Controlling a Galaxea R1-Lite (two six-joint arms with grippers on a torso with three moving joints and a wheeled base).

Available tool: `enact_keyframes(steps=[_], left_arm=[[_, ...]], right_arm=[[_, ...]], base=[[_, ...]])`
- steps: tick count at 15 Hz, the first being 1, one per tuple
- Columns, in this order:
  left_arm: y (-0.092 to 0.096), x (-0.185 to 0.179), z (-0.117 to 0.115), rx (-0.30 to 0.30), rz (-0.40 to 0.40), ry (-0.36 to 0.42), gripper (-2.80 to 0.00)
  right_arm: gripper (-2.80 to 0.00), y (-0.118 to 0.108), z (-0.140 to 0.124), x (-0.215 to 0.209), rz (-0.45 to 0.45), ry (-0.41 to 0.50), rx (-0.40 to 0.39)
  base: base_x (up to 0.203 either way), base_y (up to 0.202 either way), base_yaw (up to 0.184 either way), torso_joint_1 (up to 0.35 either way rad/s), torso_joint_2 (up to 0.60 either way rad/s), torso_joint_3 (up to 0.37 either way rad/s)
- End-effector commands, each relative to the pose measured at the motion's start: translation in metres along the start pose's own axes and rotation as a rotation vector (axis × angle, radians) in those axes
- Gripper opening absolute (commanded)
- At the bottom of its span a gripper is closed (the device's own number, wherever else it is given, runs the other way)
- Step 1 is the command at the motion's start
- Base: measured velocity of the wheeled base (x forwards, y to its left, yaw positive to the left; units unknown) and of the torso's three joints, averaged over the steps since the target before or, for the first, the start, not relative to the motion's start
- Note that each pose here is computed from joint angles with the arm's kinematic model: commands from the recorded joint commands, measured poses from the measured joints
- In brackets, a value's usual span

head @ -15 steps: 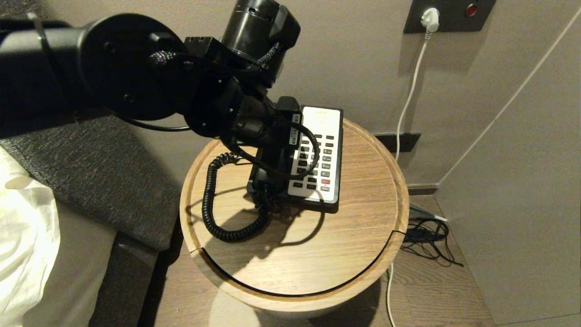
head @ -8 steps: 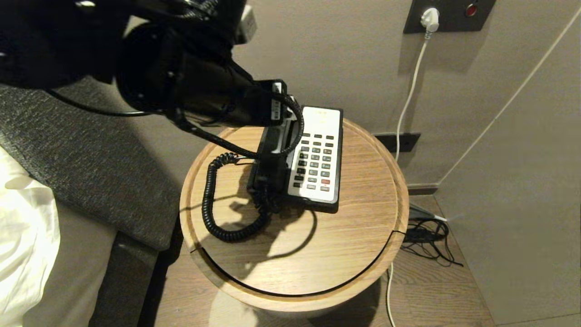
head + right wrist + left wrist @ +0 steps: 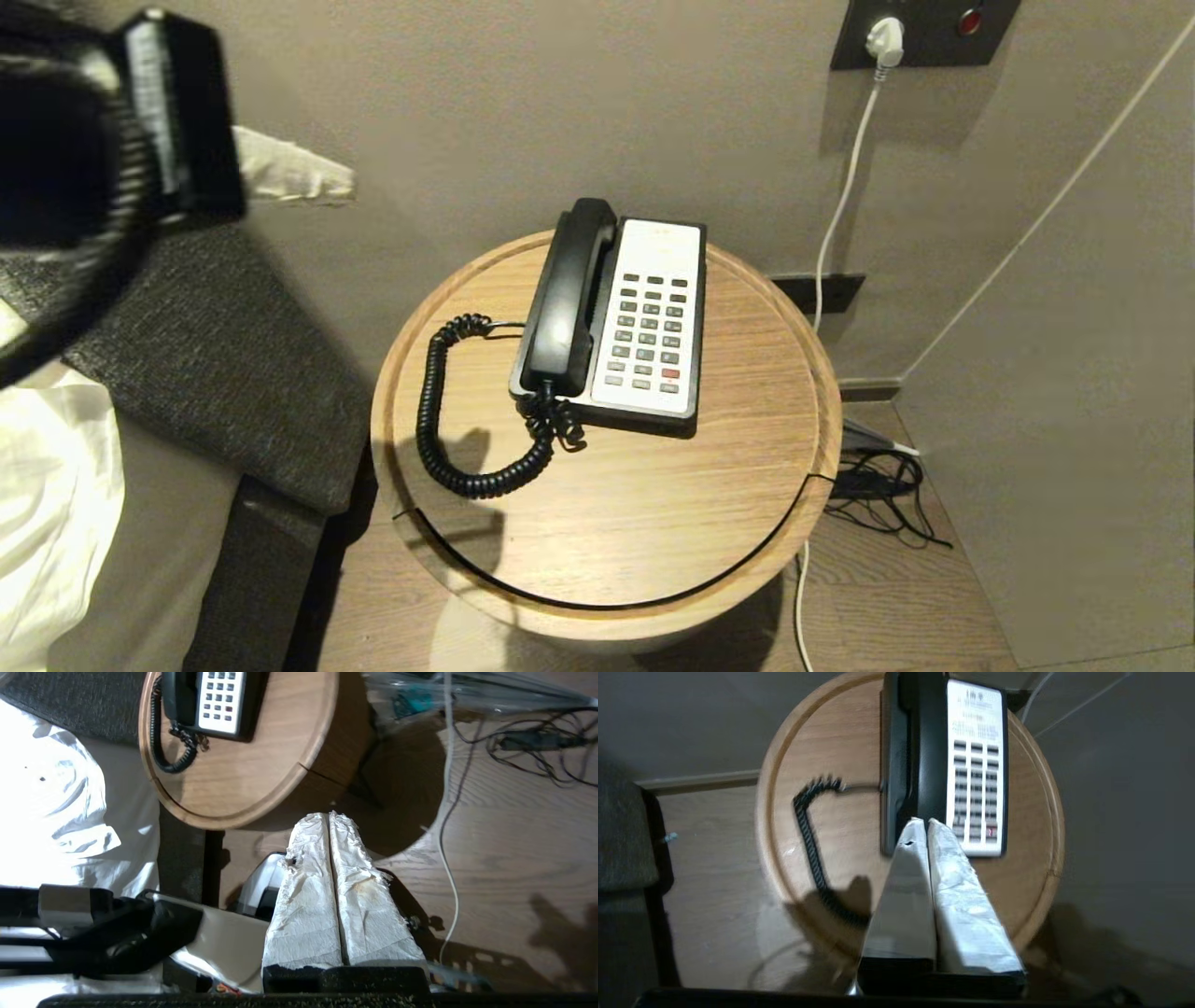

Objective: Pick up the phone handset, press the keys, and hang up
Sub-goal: End the call using the dial pad

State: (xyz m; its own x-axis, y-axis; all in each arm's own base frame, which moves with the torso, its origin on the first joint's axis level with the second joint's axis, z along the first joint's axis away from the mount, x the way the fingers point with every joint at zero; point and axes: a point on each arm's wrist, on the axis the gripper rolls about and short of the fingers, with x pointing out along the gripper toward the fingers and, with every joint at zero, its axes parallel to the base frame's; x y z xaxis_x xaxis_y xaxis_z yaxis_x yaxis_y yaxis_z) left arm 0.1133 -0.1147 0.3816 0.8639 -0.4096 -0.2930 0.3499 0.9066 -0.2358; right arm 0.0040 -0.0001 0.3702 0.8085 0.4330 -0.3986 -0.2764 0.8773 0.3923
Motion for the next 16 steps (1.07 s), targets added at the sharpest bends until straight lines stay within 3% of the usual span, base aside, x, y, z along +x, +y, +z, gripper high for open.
enact_keyframes(steps=[1,4,7,9,13,16], left_arm=[[0.032,-0.058,-0.018,-0.042,-0.035,-0.051,-2.8],[0.046,-0.075,-0.028,-0.073,-0.026,-0.069,-2.8],[0.048,-0.077,-0.025,-0.099,-0.012,-0.092,-2.8],[0.049,-0.08,-0.021,-0.11,-0.001,-0.11,-2.8],[0.053,-0.083,-0.023,-0.116,0.02,-0.119,-2.8],[0.054,-0.084,-0.024,-0.12,0.018,-0.121,-2.8]], right_arm=[[-2.8,0.024,0.028,0.065,-0.042,0.115,-0.022],[-2.8,0.055,0.047,0.14,-0.027,0.232,-0.066],[-2.8,0.09,0.037,0.213,0.005,0.376,-0.131],[-2.8,0.111,0.024,0.246,0.036,0.419,-0.168],[-2.8,0.124,0.001,0.285,0.013,0.501,-0.197],[-2.8,0.125,-0.004,0.299,-0.014,0.511,-0.205]], base=[[0.0,0.0,0.0,0.0,0.0,0.0],[0.0,0.0,0.0,0.0,0.0,0.0],[0.0,0.0,0.0,0.0,0.0,0.0],[0.0,0.0,0.0,0.0,0.0,0.0],[0.0,0.0,0.0,0.0,0.0,0.0],[0.0,0.0,0.0,0.0,0.0,0.0]])
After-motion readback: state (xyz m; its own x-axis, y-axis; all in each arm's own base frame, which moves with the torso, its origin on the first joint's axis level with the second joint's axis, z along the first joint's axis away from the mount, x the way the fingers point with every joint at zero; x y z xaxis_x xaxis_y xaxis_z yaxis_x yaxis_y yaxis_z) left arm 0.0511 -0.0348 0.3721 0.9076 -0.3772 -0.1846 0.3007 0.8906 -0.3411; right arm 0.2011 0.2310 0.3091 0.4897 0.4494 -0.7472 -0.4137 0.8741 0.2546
